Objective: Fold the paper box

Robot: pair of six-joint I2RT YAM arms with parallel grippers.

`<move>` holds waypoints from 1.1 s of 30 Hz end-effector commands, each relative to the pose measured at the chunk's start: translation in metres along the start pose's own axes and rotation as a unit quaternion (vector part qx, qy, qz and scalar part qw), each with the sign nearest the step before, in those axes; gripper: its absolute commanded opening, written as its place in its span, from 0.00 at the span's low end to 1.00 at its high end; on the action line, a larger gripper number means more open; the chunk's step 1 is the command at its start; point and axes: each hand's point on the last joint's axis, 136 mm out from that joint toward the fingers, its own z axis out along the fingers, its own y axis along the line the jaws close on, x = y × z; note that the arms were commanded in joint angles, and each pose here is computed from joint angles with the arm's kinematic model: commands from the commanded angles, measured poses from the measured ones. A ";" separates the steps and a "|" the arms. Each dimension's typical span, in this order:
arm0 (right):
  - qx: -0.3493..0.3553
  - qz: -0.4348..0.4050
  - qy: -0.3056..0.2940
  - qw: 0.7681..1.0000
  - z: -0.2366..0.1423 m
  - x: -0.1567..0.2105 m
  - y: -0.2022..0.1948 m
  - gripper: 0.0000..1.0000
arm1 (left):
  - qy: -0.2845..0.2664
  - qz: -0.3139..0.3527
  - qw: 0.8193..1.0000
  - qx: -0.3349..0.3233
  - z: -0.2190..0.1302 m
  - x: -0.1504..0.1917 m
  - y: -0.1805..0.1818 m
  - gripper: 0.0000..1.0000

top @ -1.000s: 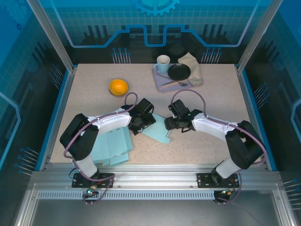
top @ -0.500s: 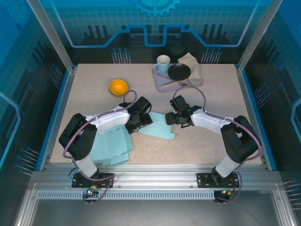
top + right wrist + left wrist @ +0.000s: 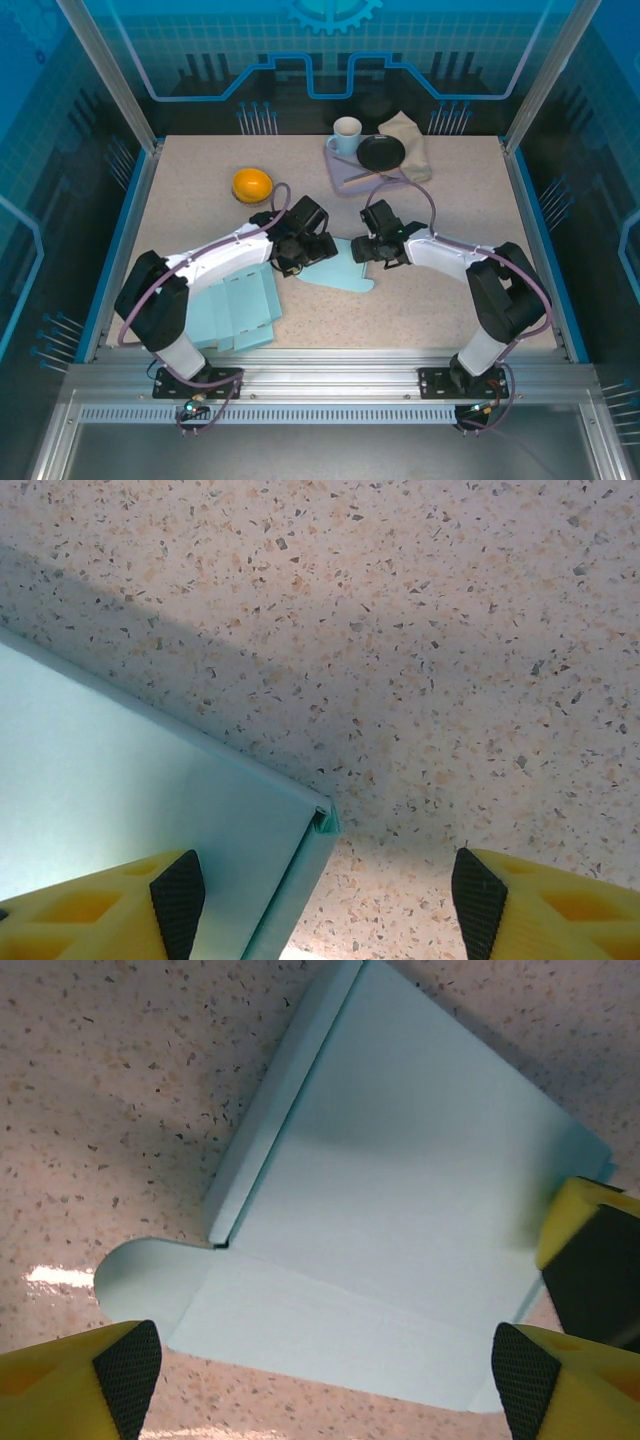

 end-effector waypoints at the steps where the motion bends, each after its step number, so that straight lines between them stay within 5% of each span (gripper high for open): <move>1: 0.025 -0.006 0.045 0.999 0.014 0.023 -0.016 0.69 | 0.005 0.037 0.999 -0.033 0.013 0.000 0.010 0.90; 33: -0.011 -0.007 0.060 0.998 0.026 0.035 -0.008 0.69 | 0.063 -0.070 0.996 0.008 0.063 0.003 -0.004 0.98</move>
